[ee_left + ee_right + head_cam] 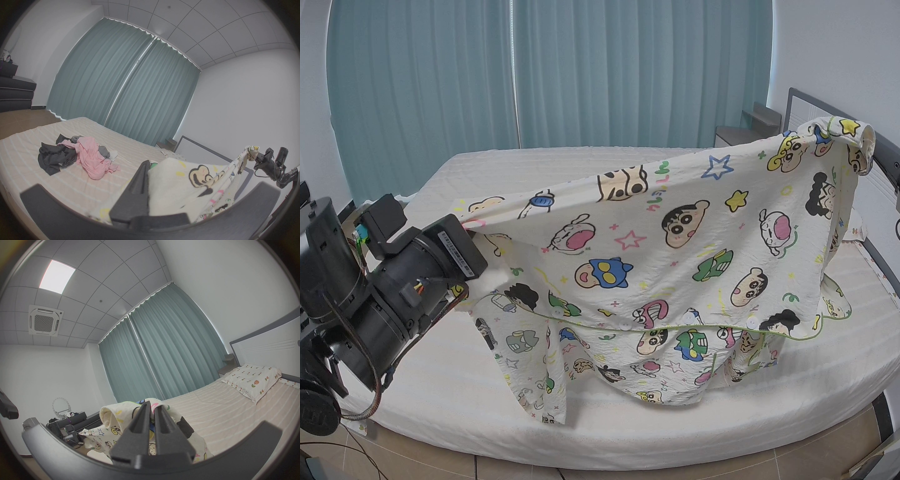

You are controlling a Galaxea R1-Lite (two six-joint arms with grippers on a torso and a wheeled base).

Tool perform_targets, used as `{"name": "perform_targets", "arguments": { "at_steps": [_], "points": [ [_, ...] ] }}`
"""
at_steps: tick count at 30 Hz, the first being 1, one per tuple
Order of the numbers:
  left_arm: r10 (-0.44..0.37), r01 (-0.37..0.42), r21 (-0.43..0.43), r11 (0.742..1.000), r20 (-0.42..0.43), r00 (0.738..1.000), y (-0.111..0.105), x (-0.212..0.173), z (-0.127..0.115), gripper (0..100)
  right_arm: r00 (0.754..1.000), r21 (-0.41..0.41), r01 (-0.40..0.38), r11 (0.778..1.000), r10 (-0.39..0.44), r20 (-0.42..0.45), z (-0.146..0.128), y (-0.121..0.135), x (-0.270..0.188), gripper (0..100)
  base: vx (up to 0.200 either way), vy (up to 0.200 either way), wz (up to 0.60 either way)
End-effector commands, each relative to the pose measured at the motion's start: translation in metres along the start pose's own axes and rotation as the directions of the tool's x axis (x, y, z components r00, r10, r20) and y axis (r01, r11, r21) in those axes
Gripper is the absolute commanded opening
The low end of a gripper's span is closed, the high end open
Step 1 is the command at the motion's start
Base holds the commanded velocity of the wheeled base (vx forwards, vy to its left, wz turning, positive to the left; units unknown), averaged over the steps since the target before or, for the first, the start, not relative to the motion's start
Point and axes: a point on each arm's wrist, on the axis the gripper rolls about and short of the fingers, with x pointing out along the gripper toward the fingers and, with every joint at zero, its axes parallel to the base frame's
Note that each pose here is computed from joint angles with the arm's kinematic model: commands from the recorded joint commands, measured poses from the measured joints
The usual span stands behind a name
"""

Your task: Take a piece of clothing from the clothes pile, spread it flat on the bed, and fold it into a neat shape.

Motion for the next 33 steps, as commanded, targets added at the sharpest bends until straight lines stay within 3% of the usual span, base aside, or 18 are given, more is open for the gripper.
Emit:
{"name": "perform_targets", "arguments": {
  "at_steps": [1,10,17,22,25,28,33],
  "points": [
    [0.002,-0.002,0.002,1.000,-0.004,1.000,0.001,-0.001,-0.001,0,1.000,0.001,-0.005,1.000,0.005,0.006,0.001,0.001,-0.002,0,-0.200,0.000,0.00],
    [0.007,-0.006,0.019,1.000,-0.034,0.999,0.007,-0.013,-0.009,0,0.997,-0.003,-0.065,0.998,0.065,0.037,0.007,0.012,-0.025,0,-0.200,0.000,0.00],
    [-0.025,0.025,0.002,1.000,-0.002,1.000,0.010,-0.034,0.001,0,0.988,-0.011,-0.137,0.991,0.137,0.065,0.013,0.021,-0.048,0,-0.200,0.000,0.00],
    [-0.046,0.046,-0.007,0.999,0.022,0.999,0.013,-0.050,0.008,0,0.982,-0.018,-0.177,0.984,0.177,0.072,0.015,0.025,-0.059,0,0.000,0.000,0.00],
    [-0.044,0.044,0.002,0.999,0.012,0.999,0.016,-0.054,0.005,0,0.985,-0.013,-0.165,0.986,0.165,0.048,0.010,0.022,-0.057,0,0.000,0.000,0.00],
    [-0.017,0.019,0.035,0.999,-0.053,0.998,0.024,-0.056,-0.012,0,0.992,0.004,-0.122,0.993,0.122,-0.018,-0.004,0.013,-0.047,0,0.000,0.000,0.00],
    [0.054,-0.045,0.077,0.996,-0.123,0.991,0.029,-0.034,-0.032,0,0.994,0.013,-0.045,0.999,0.046,-0.100,-0.023,-0.004,-0.030,0,0.000,0.000,0.00]
  ]
}}
